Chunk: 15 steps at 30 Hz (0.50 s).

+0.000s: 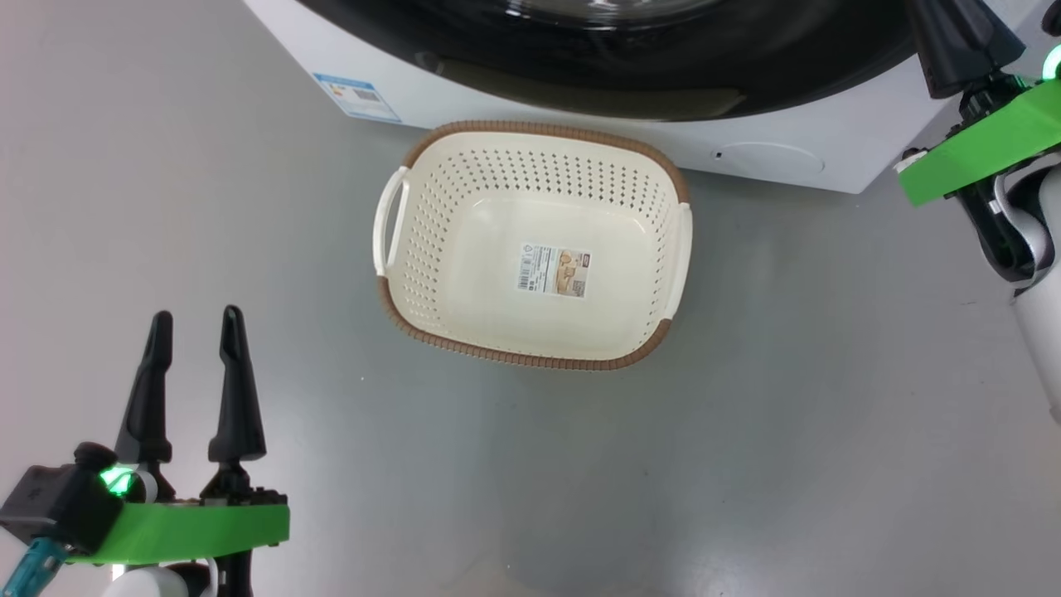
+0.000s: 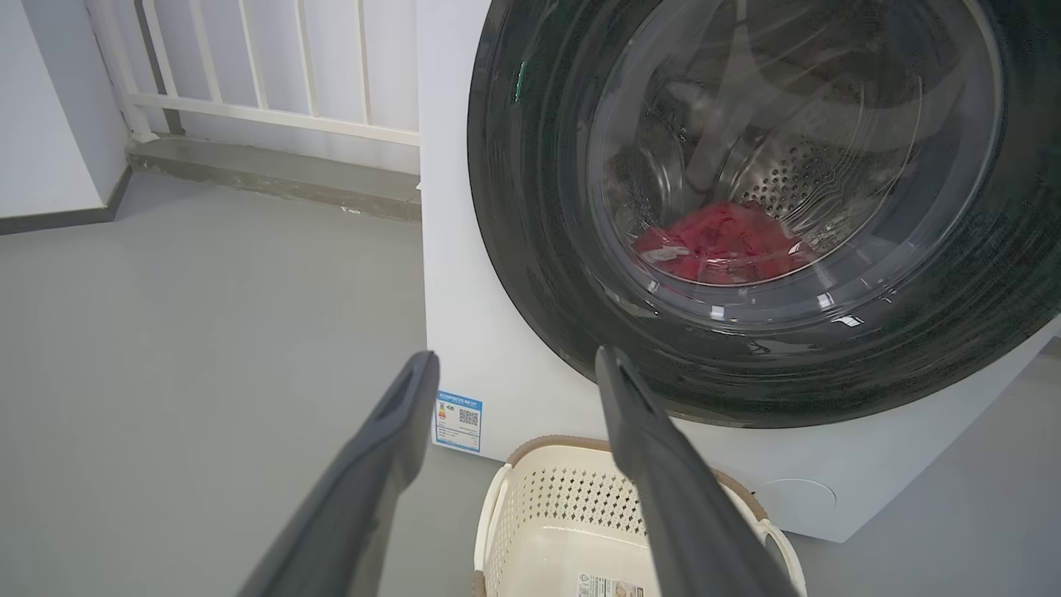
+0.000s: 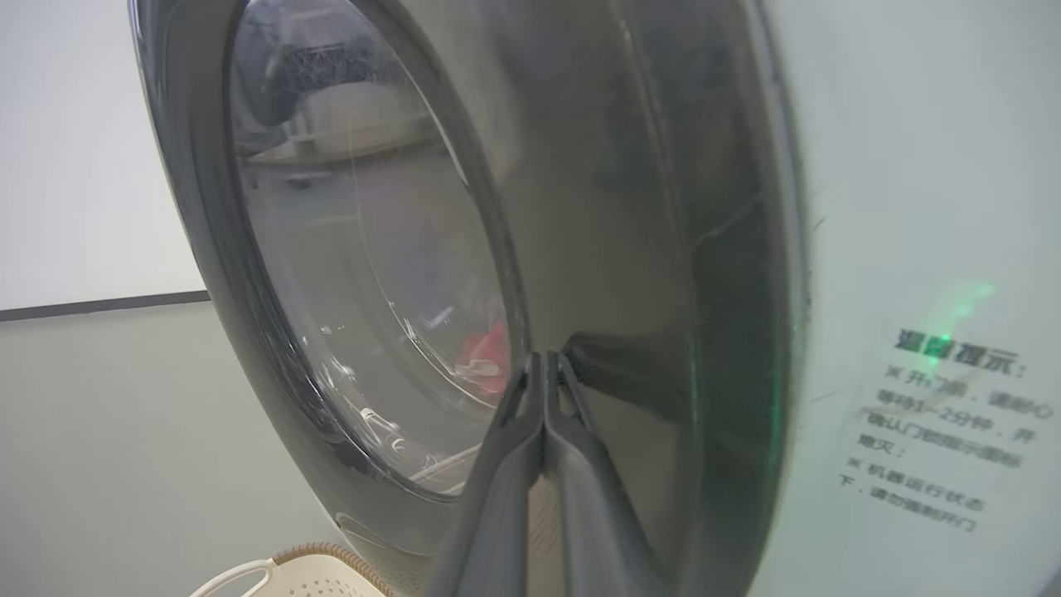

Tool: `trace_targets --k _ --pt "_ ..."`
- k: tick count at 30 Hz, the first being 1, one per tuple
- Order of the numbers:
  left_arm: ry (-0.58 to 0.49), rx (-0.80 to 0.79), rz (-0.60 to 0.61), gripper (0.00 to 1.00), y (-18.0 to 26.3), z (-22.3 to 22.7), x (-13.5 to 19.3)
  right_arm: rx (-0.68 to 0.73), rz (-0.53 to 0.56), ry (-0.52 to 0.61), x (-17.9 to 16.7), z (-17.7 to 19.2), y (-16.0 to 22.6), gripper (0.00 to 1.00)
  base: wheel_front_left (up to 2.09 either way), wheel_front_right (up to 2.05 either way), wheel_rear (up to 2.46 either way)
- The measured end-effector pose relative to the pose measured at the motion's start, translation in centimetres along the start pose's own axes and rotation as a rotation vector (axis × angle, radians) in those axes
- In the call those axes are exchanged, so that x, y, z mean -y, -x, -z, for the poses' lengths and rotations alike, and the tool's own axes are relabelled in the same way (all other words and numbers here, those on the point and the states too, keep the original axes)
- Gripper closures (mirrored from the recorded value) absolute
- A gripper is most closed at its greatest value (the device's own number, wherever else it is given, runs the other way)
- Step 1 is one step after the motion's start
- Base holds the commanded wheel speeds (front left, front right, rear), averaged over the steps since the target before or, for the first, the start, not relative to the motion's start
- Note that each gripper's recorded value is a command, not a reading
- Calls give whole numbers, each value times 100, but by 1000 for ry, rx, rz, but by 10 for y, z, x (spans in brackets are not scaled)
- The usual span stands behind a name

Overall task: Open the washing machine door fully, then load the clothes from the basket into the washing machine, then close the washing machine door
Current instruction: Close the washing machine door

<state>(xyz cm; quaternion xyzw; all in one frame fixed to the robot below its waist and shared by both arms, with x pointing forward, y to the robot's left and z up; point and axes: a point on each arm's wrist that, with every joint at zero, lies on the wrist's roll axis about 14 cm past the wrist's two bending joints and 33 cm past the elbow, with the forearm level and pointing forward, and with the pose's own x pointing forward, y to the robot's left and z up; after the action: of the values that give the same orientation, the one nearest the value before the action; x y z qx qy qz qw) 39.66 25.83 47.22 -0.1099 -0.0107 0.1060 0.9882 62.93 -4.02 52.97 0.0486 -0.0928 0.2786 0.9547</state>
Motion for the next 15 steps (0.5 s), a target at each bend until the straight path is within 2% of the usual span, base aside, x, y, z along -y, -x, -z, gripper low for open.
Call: trace_targets --k 7,15 --pt "-4 -10 -18 0 1 3 -6 -11 -9 -21 -4 10 -8 100 0 0 0" --pt "3 5 -10 0 1 -2 -3 -7 -4 -14 -5 1 -7 100 0 0 0"
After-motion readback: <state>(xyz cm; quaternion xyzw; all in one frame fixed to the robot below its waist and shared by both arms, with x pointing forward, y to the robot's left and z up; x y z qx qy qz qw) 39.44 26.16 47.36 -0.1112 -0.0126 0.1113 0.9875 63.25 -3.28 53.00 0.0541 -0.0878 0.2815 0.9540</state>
